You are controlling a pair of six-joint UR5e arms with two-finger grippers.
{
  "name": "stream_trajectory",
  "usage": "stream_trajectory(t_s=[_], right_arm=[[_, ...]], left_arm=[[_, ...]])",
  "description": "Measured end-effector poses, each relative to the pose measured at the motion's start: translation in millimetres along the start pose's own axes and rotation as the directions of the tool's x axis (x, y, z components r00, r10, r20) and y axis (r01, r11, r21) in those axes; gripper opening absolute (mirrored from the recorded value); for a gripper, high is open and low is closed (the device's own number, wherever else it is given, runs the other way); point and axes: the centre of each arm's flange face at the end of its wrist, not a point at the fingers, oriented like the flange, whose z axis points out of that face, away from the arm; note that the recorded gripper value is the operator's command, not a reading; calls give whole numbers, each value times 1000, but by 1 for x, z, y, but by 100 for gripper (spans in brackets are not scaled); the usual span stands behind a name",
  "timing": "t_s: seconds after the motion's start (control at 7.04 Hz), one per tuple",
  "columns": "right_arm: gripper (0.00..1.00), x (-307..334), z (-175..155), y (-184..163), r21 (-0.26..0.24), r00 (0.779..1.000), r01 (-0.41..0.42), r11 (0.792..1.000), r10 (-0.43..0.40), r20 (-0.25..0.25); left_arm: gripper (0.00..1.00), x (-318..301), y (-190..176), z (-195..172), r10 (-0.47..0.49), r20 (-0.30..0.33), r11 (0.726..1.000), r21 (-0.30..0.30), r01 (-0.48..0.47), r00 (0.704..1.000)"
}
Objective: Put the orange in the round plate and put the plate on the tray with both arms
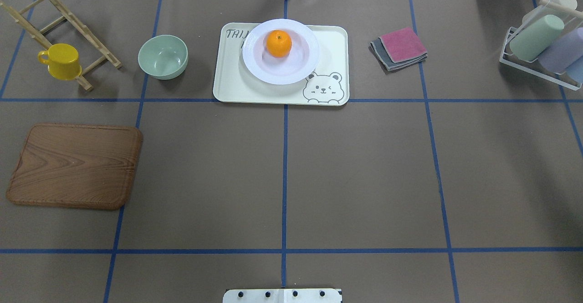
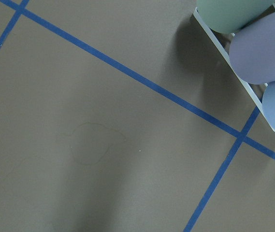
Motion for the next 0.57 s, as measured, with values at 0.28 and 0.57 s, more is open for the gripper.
stream_trajectory(t_s=[0.28,0.57], right_arm=[[100,-2,-3,-2,6,1000,2,1000,-2,-2],[100,-3,-5,-5,11,1000,6,1000,-6,-6]], left_arm=[[99,1,-1,-1,4,0,1000,4,-4,1000],[99,4,-3,-5,13,3,1000,10,-13,1000]])
